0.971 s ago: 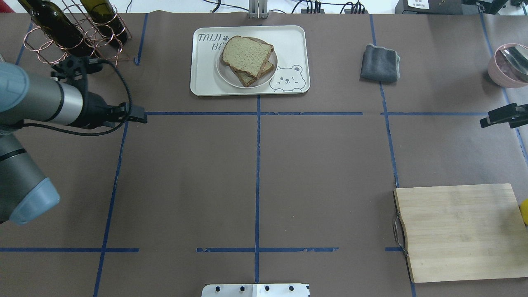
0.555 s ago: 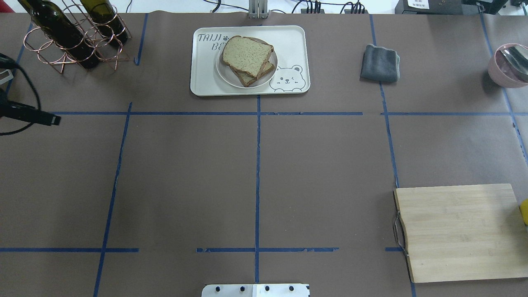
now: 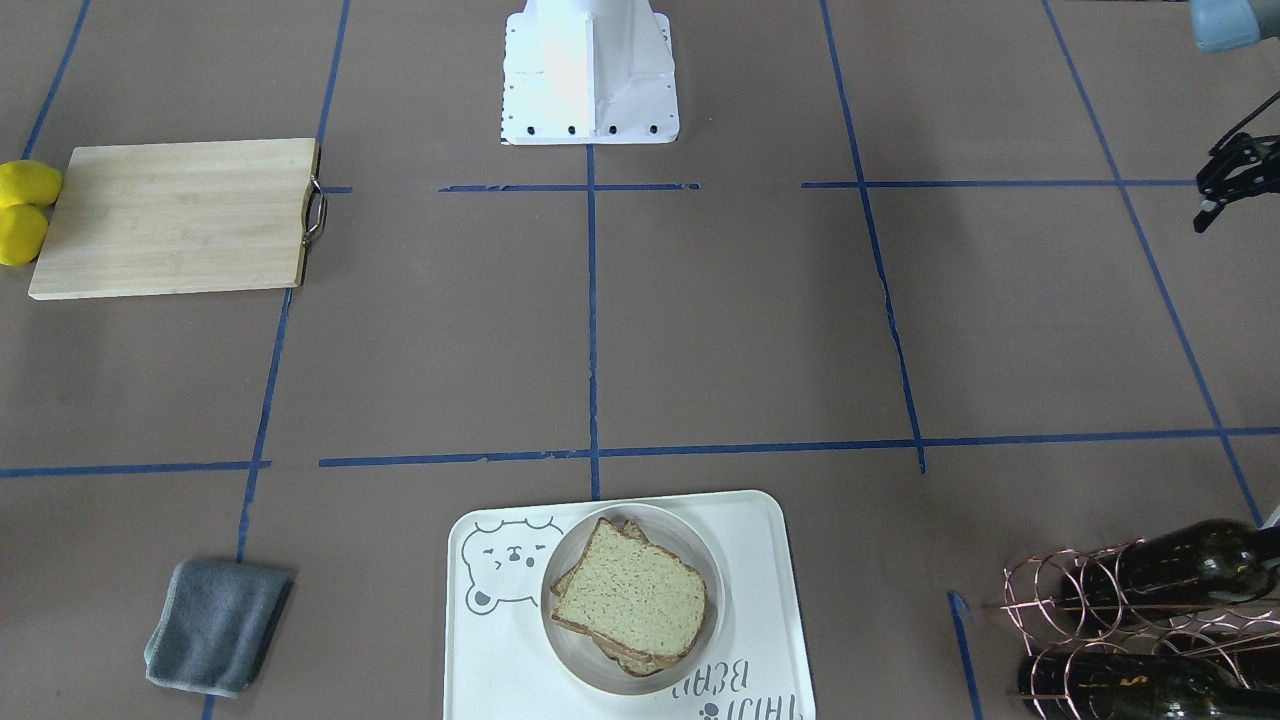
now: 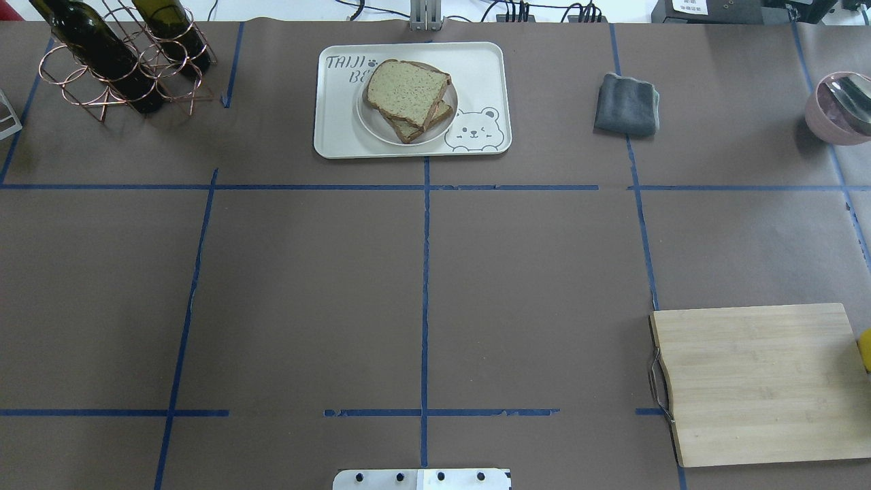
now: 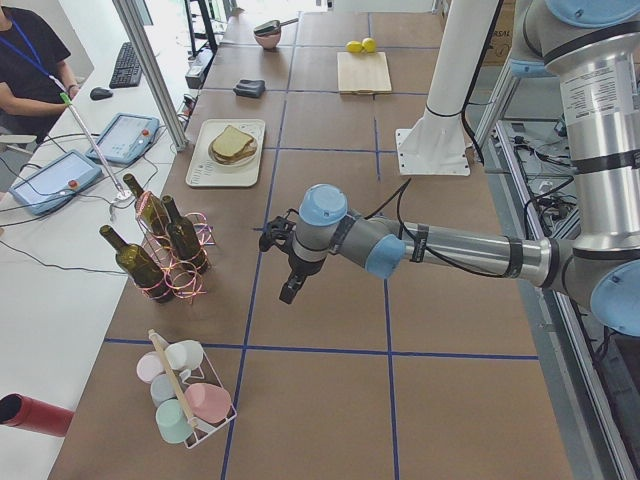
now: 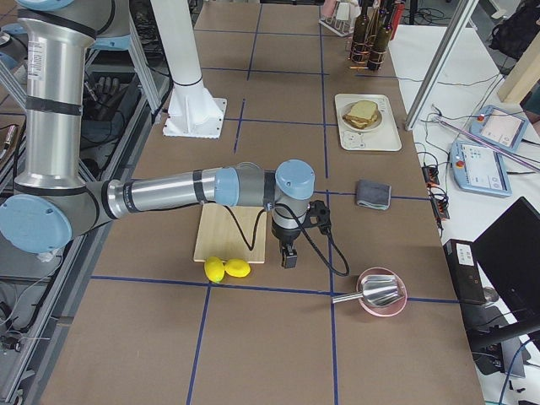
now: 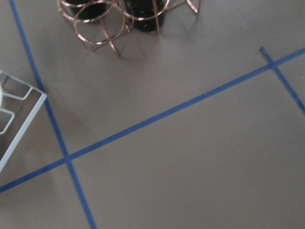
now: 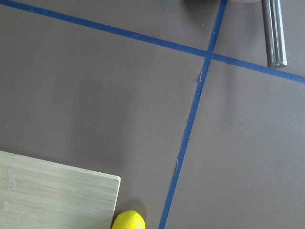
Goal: Make sandwich and place on tray
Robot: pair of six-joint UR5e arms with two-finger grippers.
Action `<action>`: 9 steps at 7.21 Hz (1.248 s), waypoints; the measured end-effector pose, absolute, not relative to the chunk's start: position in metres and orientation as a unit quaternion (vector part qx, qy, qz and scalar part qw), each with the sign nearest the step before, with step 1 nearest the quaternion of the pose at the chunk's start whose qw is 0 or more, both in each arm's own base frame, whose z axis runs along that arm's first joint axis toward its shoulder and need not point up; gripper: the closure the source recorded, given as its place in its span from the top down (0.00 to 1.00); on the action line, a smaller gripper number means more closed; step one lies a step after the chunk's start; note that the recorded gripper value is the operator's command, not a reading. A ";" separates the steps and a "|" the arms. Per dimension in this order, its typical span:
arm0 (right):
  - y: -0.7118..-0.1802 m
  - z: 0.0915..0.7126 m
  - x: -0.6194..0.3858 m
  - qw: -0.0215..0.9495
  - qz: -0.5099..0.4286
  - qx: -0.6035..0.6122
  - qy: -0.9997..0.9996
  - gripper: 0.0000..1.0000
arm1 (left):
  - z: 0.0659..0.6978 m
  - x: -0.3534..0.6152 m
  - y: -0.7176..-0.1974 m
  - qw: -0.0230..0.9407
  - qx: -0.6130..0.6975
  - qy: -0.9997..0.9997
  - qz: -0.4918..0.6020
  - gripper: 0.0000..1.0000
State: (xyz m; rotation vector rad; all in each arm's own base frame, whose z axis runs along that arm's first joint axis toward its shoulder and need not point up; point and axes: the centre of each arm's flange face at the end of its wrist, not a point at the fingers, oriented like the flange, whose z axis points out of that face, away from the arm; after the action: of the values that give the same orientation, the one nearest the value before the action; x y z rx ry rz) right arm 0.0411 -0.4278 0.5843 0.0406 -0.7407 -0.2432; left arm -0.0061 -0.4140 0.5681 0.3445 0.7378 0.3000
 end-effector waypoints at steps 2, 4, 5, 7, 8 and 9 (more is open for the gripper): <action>-0.423 0.583 0.044 0.930 -0.120 0.021 -0.348 1.00 | 0.578 -0.021 -0.410 0.912 0.123 0.376 0.111 1.00; -0.416 0.587 0.045 0.931 -0.121 0.017 -0.345 1.00 | 0.570 -0.017 -0.427 0.907 0.105 0.397 0.092 1.00; -0.412 0.589 0.045 0.930 -0.121 0.015 -0.346 1.00 | 0.566 -0.016 -0.439 0.908 0.094 0.399 0.091 1.00; -0.409 0.589 0.046 0.929 -0.122 0.015 -0.348 1.00 | 0.578 -0.020 -0.441 0.905 0.084 0.394 0.134 1.00; -0.408 0.589 0.045 0.929 -0.122 0.014 -0.349 1.00 | 0.589 -0.023 -0.435 0.904 0.078 0.394 0.145 1.00; -0.407 0.589 0.045 0.929 -0.120 0.014 -0.349 1.00 | 0.600 -0.026 -0.426 0.904 0.070 0.395 0.147 1.00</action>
State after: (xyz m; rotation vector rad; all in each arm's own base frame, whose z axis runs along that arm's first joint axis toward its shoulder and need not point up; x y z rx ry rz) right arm 0.0454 -0.4071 0.5894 0.0277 -0.7159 -0.2464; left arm -0.0257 -0.4261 0.6004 0.1444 0.8158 0.3036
